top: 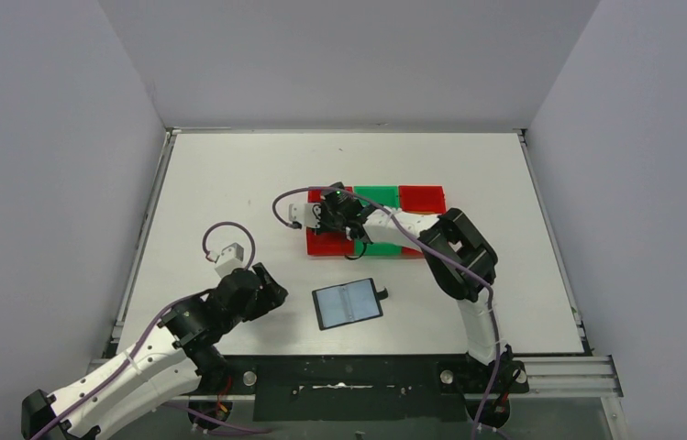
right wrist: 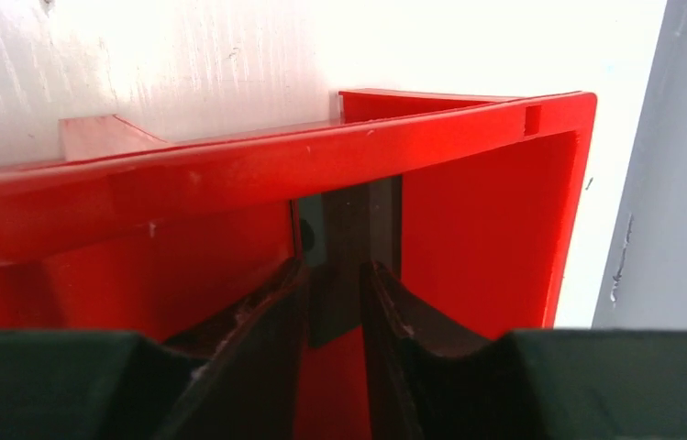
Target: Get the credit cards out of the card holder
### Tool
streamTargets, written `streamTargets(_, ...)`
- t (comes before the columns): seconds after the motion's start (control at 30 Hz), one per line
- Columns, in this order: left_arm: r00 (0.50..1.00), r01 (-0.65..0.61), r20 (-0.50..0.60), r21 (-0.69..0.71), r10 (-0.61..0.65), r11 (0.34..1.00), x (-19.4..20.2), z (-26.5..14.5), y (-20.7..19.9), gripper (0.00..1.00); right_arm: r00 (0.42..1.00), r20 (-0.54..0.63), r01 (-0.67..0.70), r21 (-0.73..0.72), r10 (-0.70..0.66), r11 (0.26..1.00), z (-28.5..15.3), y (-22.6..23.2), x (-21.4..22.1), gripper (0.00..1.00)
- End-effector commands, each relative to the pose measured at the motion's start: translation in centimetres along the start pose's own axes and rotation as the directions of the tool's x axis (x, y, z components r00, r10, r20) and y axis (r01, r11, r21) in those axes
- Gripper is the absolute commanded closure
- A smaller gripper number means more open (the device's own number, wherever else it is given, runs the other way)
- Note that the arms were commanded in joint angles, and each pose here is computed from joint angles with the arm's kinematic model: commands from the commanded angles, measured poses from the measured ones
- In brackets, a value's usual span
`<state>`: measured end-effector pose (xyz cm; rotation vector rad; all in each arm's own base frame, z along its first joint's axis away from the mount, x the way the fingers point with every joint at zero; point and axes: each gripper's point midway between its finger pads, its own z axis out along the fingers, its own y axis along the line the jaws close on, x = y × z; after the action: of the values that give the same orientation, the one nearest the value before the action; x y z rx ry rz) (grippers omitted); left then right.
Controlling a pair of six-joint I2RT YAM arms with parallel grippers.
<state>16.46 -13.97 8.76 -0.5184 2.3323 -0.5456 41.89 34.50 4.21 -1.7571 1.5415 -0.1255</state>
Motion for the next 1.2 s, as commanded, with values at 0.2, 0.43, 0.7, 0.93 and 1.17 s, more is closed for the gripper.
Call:
streamTargets(0.2,1.000,0.026,0.016,0.069,-0.027,0.997,-1.0,-0.2,-2.4,0.40,0.949,0.243,-0.228,0.091,0.201,0.969,-5.4,-5.6,-5.4,0.66)
streamTargets(0.43,1.000,0.021,0.015,0.058,-0.022,0.998,-1.2,-0.1,-2.6,0.40,0.693,0.500,-0.670,0.178,0.520,0.721,-14.1,-8.8,-6.7,0.47)
streamTargets(0.7,0.998,0.046,0.032,0.063,-0.048,0.997,-1.6,0.1,-2.8,0.40,0.026,0.381,-0.987,-0.137,0.924,0.084,-20.6,-0.9,-5.4,0.36)
streamTargets(0.93,0.997,0.066,0.046,0.083,-0.070,0.994,-2.0,0.3,-3.4,0.40,-0.061,0.151,-0.998,0.003,0.987,-0.062,-17.9,9.8,-3.8,0.33)
streamTargets(1.17,0.989,0.107,0.091,0.084,-0.115,0.991,-3.0,-0.2,-3.3,0.40,0.023,-0.025,-0.998,0.052,0.999,0.025,-15.1,16.1,-4.8,0.31)
